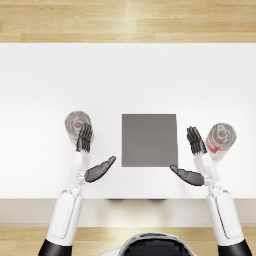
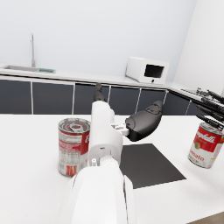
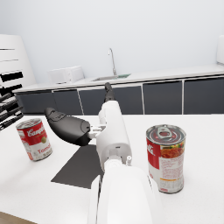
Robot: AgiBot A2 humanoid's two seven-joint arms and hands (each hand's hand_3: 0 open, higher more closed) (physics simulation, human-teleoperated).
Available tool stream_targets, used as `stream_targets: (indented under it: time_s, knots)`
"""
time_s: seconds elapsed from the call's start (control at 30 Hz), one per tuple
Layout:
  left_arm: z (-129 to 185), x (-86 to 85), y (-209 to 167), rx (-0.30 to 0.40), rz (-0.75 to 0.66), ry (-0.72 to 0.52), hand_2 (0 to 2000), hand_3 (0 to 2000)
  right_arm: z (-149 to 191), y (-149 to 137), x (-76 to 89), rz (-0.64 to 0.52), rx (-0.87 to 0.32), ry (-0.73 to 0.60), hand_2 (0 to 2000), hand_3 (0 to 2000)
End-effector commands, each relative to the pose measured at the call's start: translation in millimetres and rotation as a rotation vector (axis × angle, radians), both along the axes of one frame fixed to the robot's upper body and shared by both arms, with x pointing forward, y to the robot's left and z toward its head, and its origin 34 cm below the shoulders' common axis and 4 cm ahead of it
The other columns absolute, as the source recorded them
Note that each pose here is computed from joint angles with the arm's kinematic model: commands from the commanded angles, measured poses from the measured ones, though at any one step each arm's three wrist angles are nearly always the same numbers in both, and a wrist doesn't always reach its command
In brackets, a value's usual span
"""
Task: Pick up the red can on the left and place it in the middle, then pick up the red can on the right and place it on top of the can in the middle
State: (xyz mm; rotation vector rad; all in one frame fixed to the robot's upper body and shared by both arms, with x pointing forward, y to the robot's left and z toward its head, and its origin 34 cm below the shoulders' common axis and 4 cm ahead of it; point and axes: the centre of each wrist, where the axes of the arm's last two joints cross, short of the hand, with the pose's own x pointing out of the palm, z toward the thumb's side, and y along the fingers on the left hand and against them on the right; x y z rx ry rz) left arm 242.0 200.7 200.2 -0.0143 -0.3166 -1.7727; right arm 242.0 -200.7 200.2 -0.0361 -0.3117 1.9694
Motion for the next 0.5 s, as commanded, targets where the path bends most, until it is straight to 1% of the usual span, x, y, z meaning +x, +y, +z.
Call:
stream_targets:
  time_s: [0.03,0.5]
  knots:
    - [0.0,0.0,0.0,0.000,0.000,0.000,0,0,0.0,0.0,0.0,0.000,0.000,0.000,0,0]
    - [0.0,0.0,0.0,0.000,0.000,0.000,0,0,0.0,0.0,0.0,0.000,0.000,0.000,0,0]
